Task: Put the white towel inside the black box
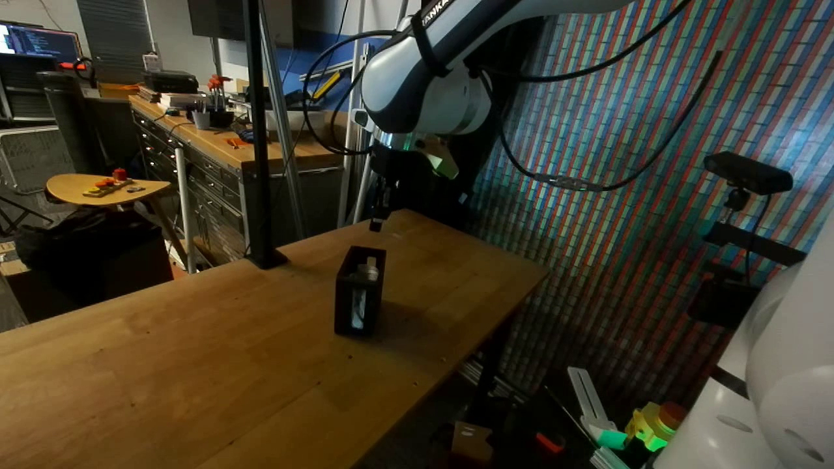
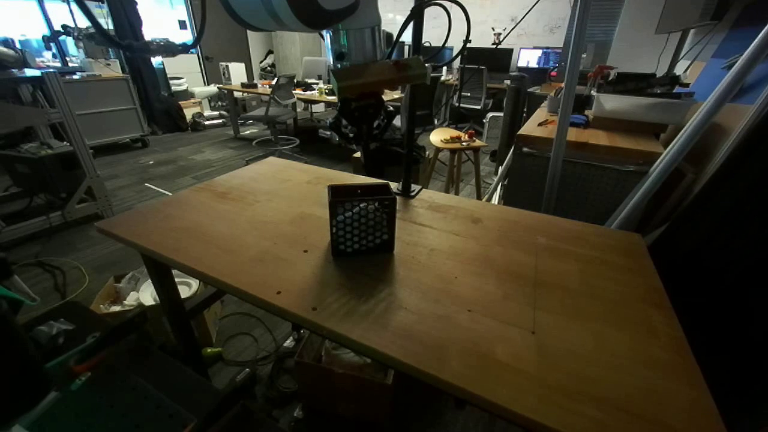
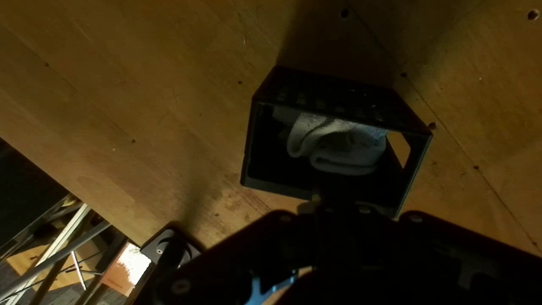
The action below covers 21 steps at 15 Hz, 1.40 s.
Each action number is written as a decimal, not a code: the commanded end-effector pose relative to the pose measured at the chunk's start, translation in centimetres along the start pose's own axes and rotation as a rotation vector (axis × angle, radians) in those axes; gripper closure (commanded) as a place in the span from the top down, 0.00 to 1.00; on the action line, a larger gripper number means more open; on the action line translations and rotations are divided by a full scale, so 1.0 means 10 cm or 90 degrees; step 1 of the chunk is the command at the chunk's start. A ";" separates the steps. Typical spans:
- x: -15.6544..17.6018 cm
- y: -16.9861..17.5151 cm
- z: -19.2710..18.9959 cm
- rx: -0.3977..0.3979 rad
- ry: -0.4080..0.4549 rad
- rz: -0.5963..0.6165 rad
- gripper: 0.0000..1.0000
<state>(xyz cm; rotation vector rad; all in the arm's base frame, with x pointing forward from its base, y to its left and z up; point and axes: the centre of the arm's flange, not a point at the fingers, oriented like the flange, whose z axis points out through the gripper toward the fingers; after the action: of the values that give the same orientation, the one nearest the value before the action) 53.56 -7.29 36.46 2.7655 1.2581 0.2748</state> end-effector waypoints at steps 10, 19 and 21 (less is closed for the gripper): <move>0.29 0.14 0.51 0.009 -0.031 0.015 0.01; 0.11 0.14 1.26 0.025 -0.047 0.027 0.01; 0.04 0.14 1.48 0.028 -0.047 0.034 0.01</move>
<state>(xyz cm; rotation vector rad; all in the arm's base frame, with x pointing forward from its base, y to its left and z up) 56.79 -7.28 24.65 2.8308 1.2074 0.1293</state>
